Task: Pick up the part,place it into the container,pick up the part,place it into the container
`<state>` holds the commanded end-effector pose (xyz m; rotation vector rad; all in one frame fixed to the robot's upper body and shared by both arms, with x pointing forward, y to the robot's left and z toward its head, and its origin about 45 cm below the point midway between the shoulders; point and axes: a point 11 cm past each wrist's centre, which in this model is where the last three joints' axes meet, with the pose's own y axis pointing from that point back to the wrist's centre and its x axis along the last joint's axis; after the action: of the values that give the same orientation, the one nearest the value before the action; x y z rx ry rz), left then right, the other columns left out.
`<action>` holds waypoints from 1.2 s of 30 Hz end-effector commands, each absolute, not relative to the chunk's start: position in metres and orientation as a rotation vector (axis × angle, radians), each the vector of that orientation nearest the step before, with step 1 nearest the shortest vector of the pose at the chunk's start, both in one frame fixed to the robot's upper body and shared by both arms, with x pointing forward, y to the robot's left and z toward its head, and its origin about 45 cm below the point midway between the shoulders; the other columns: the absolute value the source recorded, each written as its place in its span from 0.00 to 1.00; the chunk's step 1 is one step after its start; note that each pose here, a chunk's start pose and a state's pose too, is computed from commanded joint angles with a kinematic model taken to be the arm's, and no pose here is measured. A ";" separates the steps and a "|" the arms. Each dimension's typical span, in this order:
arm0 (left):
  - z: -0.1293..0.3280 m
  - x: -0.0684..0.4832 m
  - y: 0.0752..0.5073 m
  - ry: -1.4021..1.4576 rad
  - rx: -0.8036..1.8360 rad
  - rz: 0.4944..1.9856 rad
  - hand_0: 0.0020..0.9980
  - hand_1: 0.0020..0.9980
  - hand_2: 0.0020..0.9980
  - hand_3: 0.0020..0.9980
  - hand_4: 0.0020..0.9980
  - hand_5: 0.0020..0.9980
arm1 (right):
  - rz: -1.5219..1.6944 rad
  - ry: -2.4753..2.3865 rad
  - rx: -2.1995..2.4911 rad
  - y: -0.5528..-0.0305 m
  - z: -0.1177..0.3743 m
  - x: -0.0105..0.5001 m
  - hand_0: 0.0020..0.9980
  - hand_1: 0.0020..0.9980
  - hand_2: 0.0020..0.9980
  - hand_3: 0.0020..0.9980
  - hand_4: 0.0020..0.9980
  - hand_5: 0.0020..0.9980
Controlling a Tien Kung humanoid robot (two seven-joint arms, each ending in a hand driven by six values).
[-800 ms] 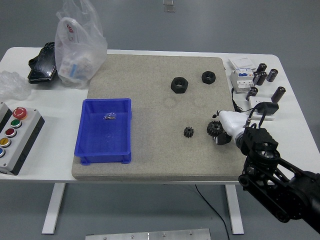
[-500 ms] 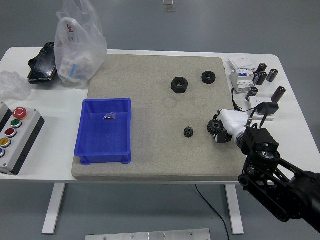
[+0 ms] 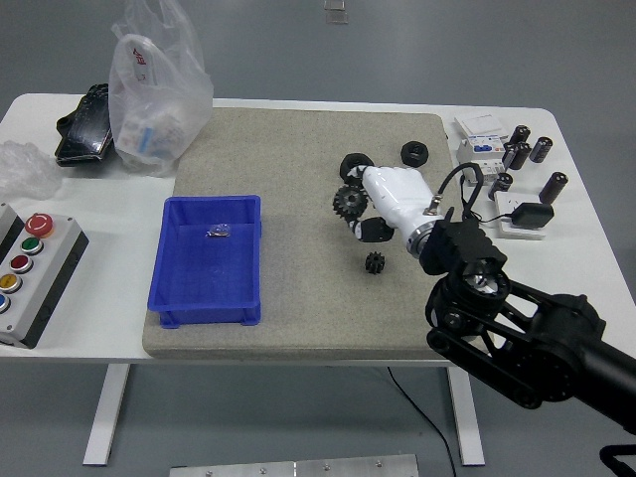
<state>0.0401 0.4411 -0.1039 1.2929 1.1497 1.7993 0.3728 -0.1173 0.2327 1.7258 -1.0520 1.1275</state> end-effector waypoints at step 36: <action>-0.105 0.039 0.439 1.172 1.305 1.795 0.74 0.69 0.70 0.72 0.74 0.46 | 1.364 -0.611 1.886 -0.012 0.223 0.340 0.57 0.75 0.85 0.89 0.57 0.12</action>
<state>0.0387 0.4386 -0.1047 1.3053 1.1717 1.7952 0.3403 -0.0120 0.2229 1.8858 -0.6113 1.3642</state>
